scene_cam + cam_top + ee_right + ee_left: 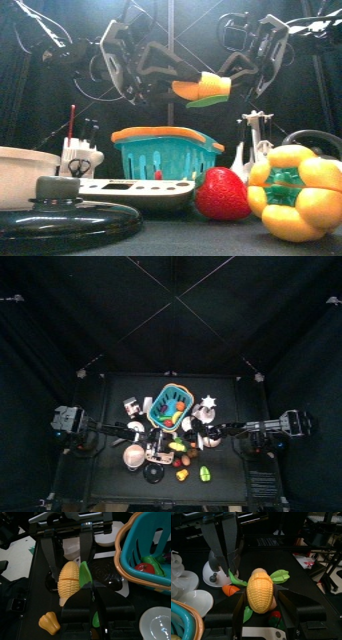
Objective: Remove corn husk
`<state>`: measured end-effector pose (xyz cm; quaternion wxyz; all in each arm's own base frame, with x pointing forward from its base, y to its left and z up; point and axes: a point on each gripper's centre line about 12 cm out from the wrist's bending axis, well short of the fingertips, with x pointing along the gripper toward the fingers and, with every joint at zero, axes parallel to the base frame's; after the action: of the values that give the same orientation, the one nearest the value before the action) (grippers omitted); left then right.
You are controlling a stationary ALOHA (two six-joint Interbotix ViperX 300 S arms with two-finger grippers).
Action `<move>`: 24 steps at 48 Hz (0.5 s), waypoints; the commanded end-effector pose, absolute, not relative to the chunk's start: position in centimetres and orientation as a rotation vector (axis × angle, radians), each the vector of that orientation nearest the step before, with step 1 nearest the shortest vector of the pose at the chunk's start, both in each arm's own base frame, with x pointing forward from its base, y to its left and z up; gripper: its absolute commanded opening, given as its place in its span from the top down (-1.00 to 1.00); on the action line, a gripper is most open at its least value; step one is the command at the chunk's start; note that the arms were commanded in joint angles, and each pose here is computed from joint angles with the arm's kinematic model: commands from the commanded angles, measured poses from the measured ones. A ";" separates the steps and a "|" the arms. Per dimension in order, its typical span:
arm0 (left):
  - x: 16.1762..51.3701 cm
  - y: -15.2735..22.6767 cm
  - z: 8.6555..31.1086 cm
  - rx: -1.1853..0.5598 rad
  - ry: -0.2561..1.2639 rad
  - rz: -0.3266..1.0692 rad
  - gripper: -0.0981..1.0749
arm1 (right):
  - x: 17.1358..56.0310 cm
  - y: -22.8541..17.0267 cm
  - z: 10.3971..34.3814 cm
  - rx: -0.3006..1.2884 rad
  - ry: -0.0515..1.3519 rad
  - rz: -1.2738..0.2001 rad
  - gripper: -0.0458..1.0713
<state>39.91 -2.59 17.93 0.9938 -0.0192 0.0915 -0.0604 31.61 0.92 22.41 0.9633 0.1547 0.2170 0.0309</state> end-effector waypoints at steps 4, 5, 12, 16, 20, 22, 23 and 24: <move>39.8 -2.1 19.0 -0.042 0.151 -0.108 -0.29 | 30.5 0.7 23.6 0.318 0.397 0.056 0.41; 39.8 -2.1 18.9 -0.042 0.152 -0.108 -0.29 | 30.4 0.7 23.5 0.321 0.397 0.055 0.41; 39.4 -2.1 18.8 -0.042 0.160 -0.108 -0.29 | 29.5 0.5 23.3 0.339 0.397 0.043 0.41; 39.2 -2.1 18.8 -0.041 0.161 -0.108 -0.29 | 29.3 0.3 22.8 0.348 0.411 0.026 0.41; 38.8 -2.0 18.8 -0.042 0.163 -0.107 -0.29 | 29.2 0.0 22.3 0.357 0.428 0.007 0.41; 38.5 -2.1 18.8 -0.041 0.163 -0.108 -0.29 | 29.2 -0.2 22.0 0.359 0.437 -0.004 0.41; 38.4 -2.0 18.8 -0.042 0.165 -0.106 -0.29 | 29.3 -0.3 21.9 0.361 0.440 -0.010 0.41; 38.4 -2.0 18.8 -0.044 0.163 -0.106 -0.29 | 29.4 -0.4 21.7 0.362 0.446 -0.015 0.41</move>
<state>38.46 -2.09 17.50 0.9931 -0.0217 0.1020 -0.0533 29.08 0.00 21.52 0.9587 0.1758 0.2235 0.0001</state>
